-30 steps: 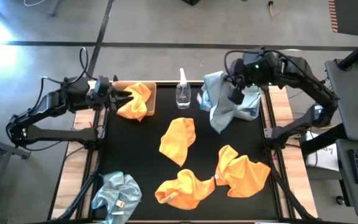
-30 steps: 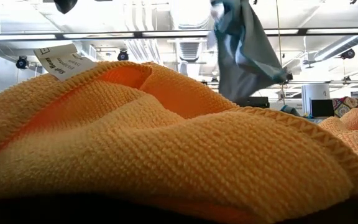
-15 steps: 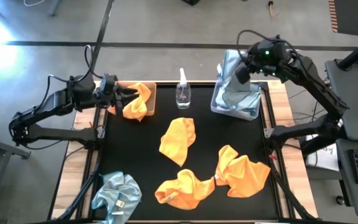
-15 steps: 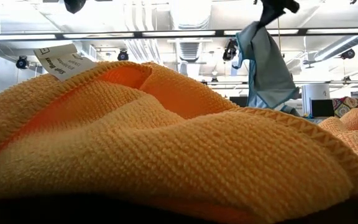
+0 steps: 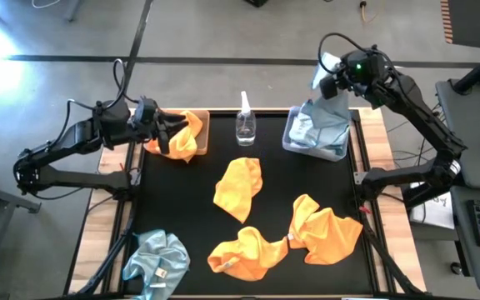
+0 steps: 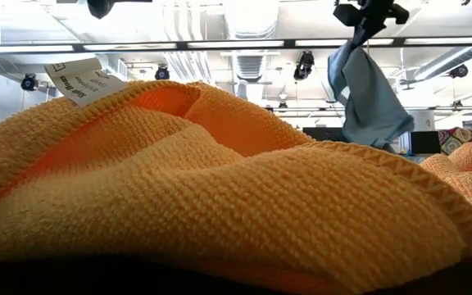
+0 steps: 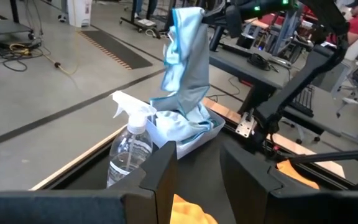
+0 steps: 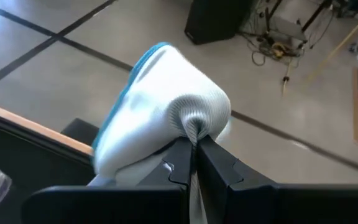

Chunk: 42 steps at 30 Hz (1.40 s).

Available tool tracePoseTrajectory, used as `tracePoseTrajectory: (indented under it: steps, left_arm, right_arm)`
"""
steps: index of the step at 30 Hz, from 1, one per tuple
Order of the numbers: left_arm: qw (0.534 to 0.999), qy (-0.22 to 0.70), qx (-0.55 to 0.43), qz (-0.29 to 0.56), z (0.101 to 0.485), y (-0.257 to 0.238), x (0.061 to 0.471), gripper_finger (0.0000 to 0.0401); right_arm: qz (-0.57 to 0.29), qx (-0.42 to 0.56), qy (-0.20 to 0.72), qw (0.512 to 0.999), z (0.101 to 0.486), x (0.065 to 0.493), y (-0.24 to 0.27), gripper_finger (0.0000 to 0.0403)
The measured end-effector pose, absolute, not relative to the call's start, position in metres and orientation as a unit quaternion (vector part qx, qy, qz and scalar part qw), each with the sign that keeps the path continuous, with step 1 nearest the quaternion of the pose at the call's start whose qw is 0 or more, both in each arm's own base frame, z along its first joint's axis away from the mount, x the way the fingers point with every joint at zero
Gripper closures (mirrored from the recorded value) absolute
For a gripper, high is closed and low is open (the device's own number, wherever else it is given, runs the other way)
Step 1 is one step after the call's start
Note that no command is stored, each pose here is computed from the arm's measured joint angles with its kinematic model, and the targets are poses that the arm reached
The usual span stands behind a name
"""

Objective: Sort microfiber towel by color & place in baskets
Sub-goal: Put the blue towel into the transparent bin

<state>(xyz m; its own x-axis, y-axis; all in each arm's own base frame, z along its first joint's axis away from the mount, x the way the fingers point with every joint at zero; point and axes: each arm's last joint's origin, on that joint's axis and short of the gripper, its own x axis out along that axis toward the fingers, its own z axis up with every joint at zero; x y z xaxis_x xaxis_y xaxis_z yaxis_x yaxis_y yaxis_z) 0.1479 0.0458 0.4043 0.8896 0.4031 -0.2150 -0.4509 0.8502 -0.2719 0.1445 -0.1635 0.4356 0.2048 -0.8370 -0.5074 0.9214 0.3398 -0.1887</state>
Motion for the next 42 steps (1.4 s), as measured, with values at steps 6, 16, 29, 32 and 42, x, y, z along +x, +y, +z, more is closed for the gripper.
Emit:
tracePoseTrajectory:
  steps: [6,16,29,32,42]
  left_arm:
    - [0.959,0.074,-0.159,0.223,0.405,0.046,0.148,0.0294]
    - [0.960,0.075,-0.153,0.223,0.405,0.046,0.148,0.0294]
    - [0.960,0.075,-0.155,0.223,0.405,0.046,0.148,0.0294]
    - [0.960,0.075,-0.155,0.223,0.404,0.046,0.148,0.0294]
    - [0.960,0.075,-0.155,0.223,0.405,0.046,0.148,0.0294]
  right_arm:
    - [-0.562,0.100,0.281,0.771,0.430,0.145,-0.163,0.0392]
    - [-0.534,0.127,0.286,0.786,0.427,0.146,-0.161,0.0392]
    - [-0.514,0.175,0.285,0.790,0.423,0.146,-0.158,0.0383]
    - [-0.515,0.189,0.304,0.779,0.419,0.143,-0.155,0.0365]
    - [-0.502,0.239,0.363,0.748,0.409,0.136,-0.146,0.0296]
